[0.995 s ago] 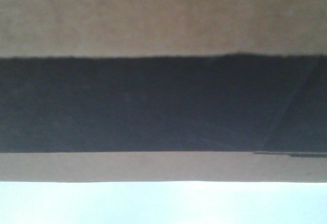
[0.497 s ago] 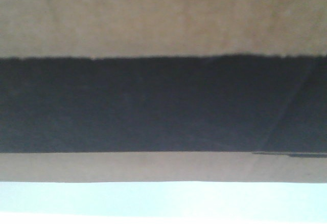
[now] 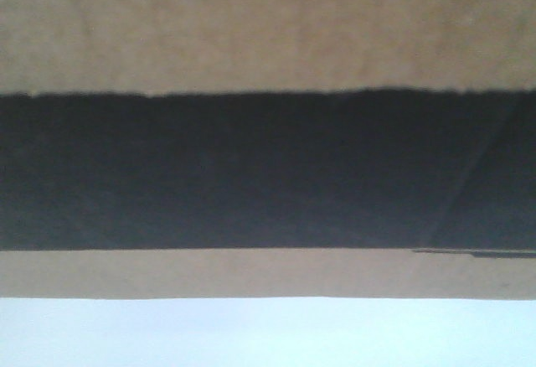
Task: Grab box from left shelf to table start
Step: 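Hold the box with both grippers while the base drives to the table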
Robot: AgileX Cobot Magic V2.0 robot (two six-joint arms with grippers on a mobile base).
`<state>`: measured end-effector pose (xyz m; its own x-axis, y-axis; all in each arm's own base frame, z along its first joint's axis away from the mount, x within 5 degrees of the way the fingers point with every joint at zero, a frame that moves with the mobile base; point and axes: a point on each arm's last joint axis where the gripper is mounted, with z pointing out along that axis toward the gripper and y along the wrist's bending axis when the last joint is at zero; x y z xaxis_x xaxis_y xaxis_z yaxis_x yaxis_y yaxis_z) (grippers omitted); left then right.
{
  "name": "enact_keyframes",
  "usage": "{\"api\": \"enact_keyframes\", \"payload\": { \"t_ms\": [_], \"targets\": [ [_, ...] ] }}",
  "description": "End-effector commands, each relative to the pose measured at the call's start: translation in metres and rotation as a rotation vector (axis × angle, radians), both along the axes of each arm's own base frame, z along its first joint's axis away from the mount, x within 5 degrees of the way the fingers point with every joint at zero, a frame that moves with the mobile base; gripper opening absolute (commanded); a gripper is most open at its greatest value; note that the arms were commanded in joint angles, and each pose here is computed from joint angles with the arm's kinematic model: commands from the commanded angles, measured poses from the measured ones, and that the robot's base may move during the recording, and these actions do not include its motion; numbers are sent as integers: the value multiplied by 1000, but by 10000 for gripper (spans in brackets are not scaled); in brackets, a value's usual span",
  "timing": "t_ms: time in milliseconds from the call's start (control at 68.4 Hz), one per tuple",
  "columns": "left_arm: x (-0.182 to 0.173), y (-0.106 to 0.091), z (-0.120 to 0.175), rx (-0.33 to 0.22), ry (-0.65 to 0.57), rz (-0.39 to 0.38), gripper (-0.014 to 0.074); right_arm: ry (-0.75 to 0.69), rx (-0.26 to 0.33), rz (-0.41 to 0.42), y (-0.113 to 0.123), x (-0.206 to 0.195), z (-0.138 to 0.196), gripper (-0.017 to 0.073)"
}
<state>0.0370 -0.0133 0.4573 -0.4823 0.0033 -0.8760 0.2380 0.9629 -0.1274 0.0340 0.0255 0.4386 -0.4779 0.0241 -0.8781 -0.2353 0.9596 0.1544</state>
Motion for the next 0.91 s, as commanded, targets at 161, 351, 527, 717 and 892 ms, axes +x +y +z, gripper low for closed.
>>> {"api": "enact_keyframes", "payload": {
  "t_ms": [161,351,527,717,892],
  "targets": [
    [-3,-9,23,-146,-165,-75,-92,-126,21,1,1,3,16,63],
    [-2,-9,23,-146,-163,-75,-92,-123,21,1,1,4,16,63],
    [-2,-9,23,-145,-161,-75,-92,-123,21,1,1,4,16,63],
    [2,-10,23,-142,-150,-74,-92,-121,21,1,1,5,16,63],
    [1,-10,23,-142,-151,-74,-92,-110,18,5,1,4,15,63]
  ]
}}
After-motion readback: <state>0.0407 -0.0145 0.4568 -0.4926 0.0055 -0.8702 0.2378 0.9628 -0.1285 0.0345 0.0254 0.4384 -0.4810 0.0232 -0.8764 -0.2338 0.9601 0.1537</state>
